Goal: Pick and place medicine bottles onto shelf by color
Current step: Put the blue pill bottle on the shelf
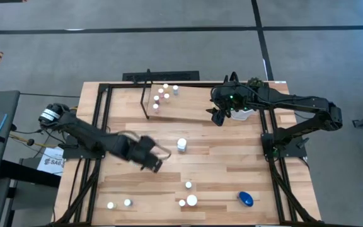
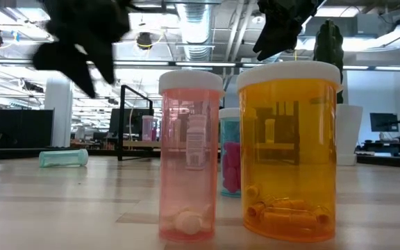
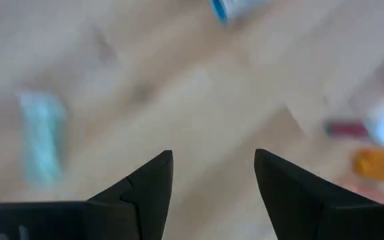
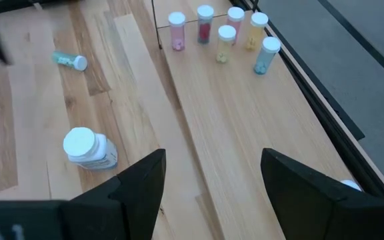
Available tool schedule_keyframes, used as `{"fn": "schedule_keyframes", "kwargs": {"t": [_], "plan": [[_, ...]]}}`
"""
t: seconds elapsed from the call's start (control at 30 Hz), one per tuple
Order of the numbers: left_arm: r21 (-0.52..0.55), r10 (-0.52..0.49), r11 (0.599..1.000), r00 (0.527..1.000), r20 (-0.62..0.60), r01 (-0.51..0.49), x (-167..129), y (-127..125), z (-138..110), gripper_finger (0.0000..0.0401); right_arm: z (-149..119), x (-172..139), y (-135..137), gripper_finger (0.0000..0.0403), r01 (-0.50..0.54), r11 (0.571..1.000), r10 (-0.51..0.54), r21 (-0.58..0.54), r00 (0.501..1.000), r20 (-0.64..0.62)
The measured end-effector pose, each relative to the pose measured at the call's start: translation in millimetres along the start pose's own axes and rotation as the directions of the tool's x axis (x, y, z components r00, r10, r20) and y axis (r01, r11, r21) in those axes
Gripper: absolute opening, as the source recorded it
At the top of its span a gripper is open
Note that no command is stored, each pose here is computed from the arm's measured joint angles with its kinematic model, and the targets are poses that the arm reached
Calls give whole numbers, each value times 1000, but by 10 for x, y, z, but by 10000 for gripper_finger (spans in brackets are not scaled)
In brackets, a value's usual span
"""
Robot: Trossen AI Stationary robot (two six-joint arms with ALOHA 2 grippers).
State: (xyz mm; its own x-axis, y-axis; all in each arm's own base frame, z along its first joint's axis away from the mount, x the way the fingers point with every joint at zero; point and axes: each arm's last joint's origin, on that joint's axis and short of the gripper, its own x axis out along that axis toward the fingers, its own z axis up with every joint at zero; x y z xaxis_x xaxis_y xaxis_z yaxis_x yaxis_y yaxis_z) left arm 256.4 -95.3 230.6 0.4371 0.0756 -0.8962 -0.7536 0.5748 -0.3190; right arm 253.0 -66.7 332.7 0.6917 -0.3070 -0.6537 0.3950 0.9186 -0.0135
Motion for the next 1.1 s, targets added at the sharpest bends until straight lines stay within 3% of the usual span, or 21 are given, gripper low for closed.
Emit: {"fn": "schedule_keyframes", "kwargs": {"t": [0.3, 0.53, 0.73, 1.1], "plan": [[-305, -64, 952, 986, -154, 14, -217, -108, -824, 197, 1, 0, 0, 270, 0, 1000, 0, 0, 1000, 1], [-412, -15, 908, 978, -207, -73, -229, -67, -1259, 197, 1, 0, 0, 270, 0, 1000, 0, 0, 1000, 1], [-417, 41, 896, 964, -265, -152, -54, -89, -1452, 197, 0, 0, 0, 270, 0, 1000, 0, 0, 1000, 0], [-414, 82, 882, 937, -340, -227, 10, -112, -1538, 197, 0, 0, 0, 270, 0, 1000, 0, 0, 1000, 0]]}}
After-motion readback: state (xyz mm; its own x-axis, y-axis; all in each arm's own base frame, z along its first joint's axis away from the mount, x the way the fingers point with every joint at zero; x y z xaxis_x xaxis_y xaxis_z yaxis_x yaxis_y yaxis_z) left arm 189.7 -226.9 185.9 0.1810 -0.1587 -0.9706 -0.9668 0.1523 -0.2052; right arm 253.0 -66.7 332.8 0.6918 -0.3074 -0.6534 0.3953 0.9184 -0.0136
